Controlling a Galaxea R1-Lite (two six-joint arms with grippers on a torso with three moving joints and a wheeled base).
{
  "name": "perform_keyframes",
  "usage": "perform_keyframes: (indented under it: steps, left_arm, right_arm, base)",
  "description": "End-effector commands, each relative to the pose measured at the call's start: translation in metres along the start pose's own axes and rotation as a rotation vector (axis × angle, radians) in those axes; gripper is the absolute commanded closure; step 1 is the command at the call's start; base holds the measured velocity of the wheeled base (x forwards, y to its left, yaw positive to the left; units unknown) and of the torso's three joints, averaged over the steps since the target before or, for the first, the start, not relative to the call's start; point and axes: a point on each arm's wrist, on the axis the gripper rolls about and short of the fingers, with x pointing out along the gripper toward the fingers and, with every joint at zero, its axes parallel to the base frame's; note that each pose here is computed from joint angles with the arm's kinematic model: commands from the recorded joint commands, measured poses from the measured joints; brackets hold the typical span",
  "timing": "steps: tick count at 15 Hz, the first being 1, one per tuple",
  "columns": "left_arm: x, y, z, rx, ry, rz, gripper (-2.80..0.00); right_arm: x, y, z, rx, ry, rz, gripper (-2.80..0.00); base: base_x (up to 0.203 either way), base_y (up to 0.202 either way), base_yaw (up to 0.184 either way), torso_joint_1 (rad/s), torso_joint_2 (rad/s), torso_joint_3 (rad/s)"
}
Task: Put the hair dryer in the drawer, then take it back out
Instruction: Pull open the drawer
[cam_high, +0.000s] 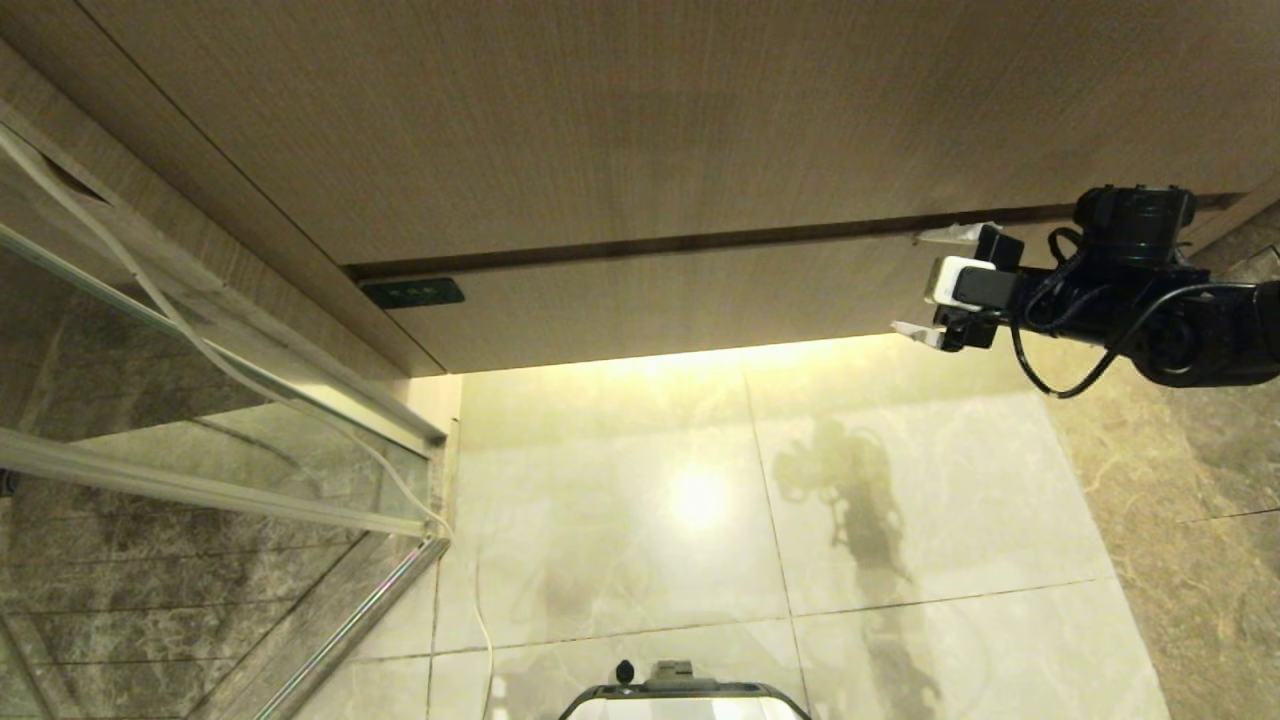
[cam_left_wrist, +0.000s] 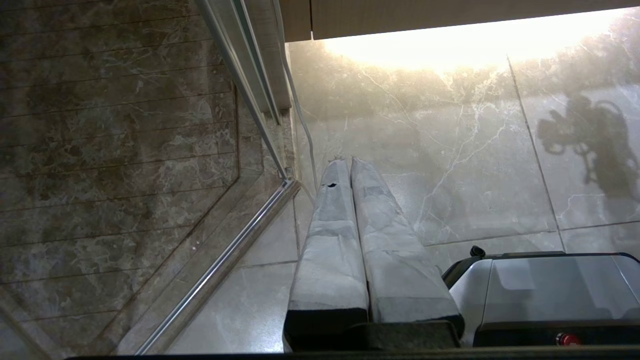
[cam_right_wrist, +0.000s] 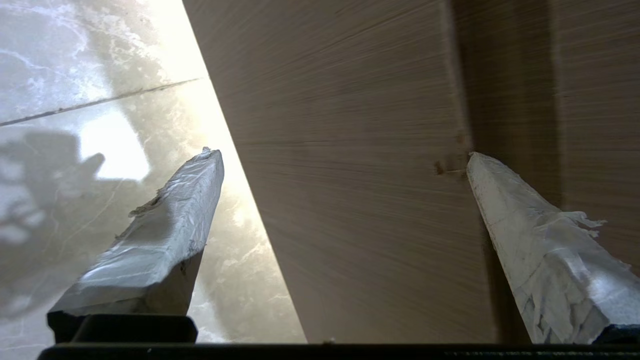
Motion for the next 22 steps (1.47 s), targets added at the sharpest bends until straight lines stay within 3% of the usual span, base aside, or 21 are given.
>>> perform_keyframes:
  steps: [1, 15, 19, 22]
  left_arm:
    - [0.000, 0.000, 0.000, 0.000, 0.000, -0.001, 0.00]
    - [0.000, 0.000, 0.000, 0.000, -0.001, 0.001, 0.00]
    - [0.000, 0.000, 0.000, 0.000, -0.001, 0.001, 0.00]
    - [0.000, 0.000, 0.000, 0.000, -0.001, -0.001, 0.00]
  right_arm:
    - [-0.004, -0.007, 0.004, -0.020, -0.008, -0.022, -2.80]
    - [0.026, 0.001, -0.014, -0.025, -0.011, -0.075, -2.80]
    - [0.030, 0.007, -0.018, -0.014, 0.018, -0.060, -2.80]
    - [0.029, 0.012, -0.021, 0.039, 0.115, -0.048, -2.80]
  base:
    - [0.000, 0.000, 0.000, 0.000, 0.00, 0.000]
    - [0.000, 0.000, 0.000, 0.000, 0.00, 0.000]
    - [0.000, 0.000, 0.000, 0.000, 0.00, 0.000]
    - [0.000, 0.000, 0.000, 0.000, 0.00, 0.000]
